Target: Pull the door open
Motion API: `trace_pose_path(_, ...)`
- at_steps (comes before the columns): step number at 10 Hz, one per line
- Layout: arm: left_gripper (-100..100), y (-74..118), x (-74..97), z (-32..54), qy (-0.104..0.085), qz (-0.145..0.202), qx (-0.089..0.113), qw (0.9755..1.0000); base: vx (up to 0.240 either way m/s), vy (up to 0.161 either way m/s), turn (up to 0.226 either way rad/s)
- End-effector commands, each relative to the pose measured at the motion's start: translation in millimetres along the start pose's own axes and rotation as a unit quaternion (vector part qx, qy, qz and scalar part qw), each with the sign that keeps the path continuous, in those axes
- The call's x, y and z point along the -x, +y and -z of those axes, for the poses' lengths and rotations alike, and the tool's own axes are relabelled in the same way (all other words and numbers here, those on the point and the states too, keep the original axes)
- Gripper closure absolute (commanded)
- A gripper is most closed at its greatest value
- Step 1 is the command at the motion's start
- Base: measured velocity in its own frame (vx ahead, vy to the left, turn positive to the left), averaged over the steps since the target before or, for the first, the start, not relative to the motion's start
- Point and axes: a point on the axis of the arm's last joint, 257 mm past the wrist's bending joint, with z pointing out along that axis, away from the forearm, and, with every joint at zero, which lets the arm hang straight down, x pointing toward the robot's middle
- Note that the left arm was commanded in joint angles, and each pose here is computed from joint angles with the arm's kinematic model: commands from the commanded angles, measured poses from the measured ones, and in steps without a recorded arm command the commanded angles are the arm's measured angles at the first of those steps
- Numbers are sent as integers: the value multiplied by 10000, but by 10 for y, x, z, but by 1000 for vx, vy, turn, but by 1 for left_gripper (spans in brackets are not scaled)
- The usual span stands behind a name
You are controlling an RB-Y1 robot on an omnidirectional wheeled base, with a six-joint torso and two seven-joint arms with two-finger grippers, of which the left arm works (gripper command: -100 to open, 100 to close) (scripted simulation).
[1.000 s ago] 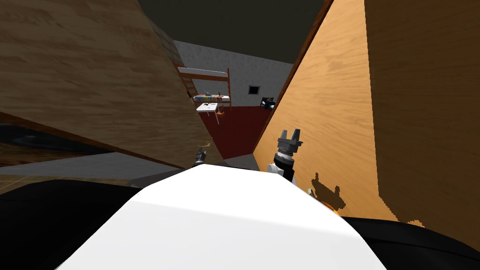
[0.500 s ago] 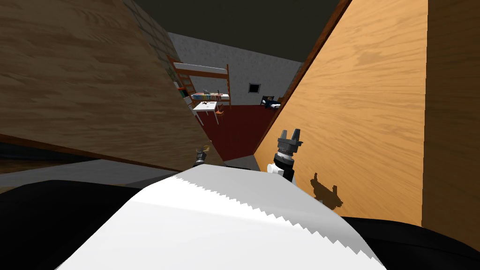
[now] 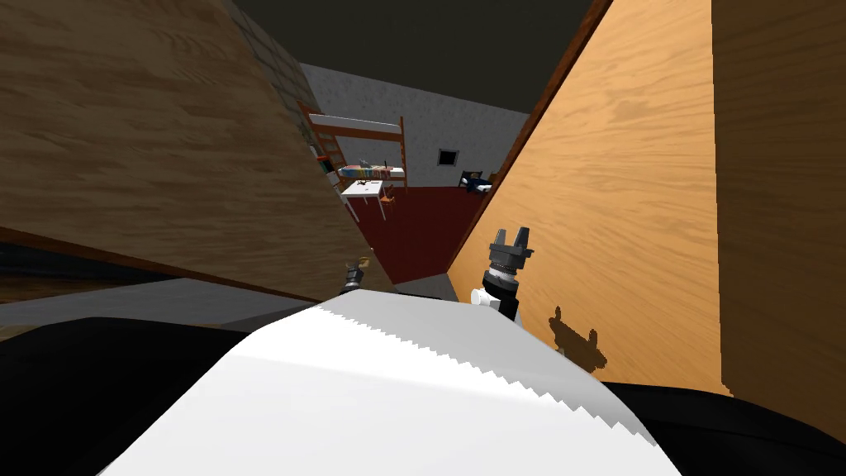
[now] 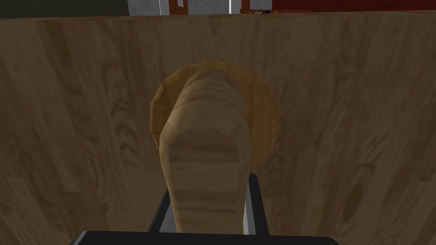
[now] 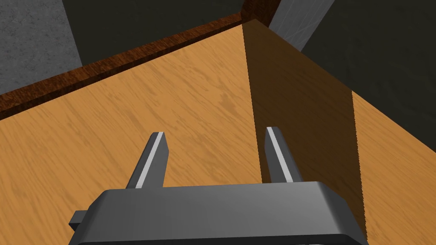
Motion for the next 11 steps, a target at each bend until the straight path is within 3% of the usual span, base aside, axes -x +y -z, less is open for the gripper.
trace_pose_path(1, 100, -4, 2, 35, 82, -4, -12, 10000, -117, 32, -122)
trace_pose_path(10, 100, -13, 2, 300, 675, 12, -24, 9977, -219, 29, -158)
trace_pose_path(11, 100, -10, 7, 265, 623, 1, -22, 9981, -103, 15, -29)
